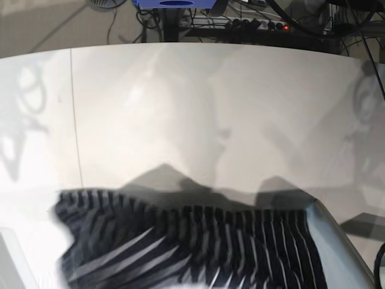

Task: Layout the t-shirt on the table in an organized manner, then fold the t-shirt properly
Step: 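Lift the shirt with both grippers and swing it across the table, then lay the shirt down and regrasp its fabric with the right gripper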

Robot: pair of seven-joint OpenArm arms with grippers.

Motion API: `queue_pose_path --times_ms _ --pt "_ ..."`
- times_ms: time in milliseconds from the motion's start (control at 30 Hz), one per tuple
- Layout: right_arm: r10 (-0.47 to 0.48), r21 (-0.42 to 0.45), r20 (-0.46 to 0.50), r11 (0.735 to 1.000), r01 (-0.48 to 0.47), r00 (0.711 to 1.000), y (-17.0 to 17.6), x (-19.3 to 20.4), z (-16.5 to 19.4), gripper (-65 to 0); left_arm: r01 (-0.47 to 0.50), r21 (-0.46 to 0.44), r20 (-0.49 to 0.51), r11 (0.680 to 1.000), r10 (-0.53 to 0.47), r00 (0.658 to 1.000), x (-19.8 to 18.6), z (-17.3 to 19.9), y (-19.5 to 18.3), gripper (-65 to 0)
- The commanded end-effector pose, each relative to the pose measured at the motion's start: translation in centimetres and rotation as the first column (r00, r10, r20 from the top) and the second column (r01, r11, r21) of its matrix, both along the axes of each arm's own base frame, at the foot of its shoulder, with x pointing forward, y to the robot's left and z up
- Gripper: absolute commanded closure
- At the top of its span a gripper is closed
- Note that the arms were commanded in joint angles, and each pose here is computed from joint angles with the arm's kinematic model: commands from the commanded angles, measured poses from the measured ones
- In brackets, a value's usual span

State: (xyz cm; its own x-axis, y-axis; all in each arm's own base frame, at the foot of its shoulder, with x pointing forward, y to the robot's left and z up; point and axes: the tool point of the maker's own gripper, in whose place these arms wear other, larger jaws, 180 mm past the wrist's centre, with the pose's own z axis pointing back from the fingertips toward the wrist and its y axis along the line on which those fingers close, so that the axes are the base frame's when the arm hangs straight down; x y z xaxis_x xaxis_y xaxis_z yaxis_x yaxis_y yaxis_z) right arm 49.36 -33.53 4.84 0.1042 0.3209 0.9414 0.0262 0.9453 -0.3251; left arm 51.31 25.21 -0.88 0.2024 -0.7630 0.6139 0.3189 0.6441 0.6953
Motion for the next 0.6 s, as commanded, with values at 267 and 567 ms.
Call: queue_pose_path --times_ms 267,567 --pt "-0.012 0.022 -0.109 1.0 0.015 0.994 -0.3 -0.1 -3.9 -0.5 0.005 -0.011 0.015 1.0 -0.004 1.0 0.0 -0.1 -0.5 0.0" --pt "0.217 0.245 -0.429 0.962 -0.118 0.877 10.1 -1.9 -28.5 -0.5 0.054 0.155 -0.179 0.986 -0.026 0.984 -6.8 -15.2 -2.4 0.0"
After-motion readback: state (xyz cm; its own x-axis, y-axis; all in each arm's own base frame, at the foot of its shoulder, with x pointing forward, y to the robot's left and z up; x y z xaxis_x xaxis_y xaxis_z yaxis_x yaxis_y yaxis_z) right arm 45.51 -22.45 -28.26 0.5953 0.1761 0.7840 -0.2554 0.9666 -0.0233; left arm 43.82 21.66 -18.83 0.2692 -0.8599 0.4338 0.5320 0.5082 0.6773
